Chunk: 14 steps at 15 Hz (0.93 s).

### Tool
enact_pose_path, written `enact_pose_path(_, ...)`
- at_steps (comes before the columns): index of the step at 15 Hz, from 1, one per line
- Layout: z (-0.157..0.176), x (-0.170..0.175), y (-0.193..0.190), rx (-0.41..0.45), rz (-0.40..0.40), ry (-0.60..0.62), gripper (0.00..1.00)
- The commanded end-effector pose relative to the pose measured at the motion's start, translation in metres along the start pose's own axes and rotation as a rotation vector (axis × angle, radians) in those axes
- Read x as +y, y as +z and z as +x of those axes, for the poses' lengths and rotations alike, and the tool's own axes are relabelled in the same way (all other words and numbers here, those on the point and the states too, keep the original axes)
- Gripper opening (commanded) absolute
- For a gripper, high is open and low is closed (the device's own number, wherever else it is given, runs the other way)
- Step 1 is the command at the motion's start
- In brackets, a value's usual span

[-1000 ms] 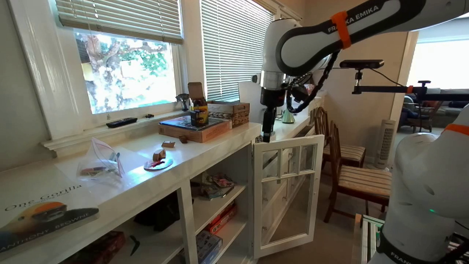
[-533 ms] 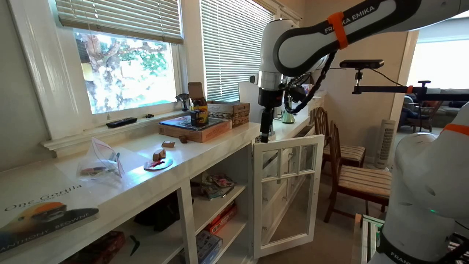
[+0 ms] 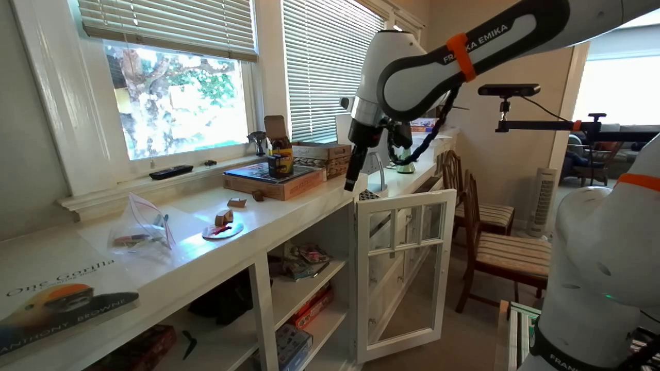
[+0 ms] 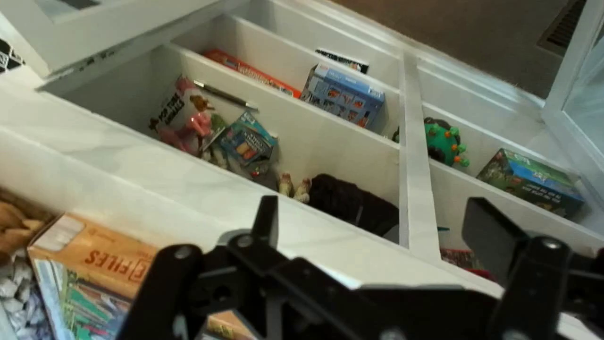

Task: Pick up the plastic from the counter and put it in the cabinet

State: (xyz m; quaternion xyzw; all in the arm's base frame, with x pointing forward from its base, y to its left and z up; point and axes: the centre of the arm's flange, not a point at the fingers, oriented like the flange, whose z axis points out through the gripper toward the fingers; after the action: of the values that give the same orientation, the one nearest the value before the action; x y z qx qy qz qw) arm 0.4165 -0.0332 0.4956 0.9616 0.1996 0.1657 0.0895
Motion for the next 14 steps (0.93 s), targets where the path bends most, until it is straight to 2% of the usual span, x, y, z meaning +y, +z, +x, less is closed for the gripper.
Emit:
enact_pose_path(1, 0.033, 0.005, 0.017, 0.084, 0.03, -0.001, 1.0)
enact_pose_path(6, 0.071, -0.015, 0.03, 0.123, 0.167, 0.08, 1.0)
enact_pose_path(9, 0.096, -0.034, 0.033, 0.122, 0.189, 0.107, 1.0)
enact_pose_path(13, 0.12, -0.064, 0.032, 0.118, 0.208, 0.05, 1.0)
enact_pose_path(14, 0.104, -0.055, 0.028, 0.122, 0.187, 0.053, 1.0)
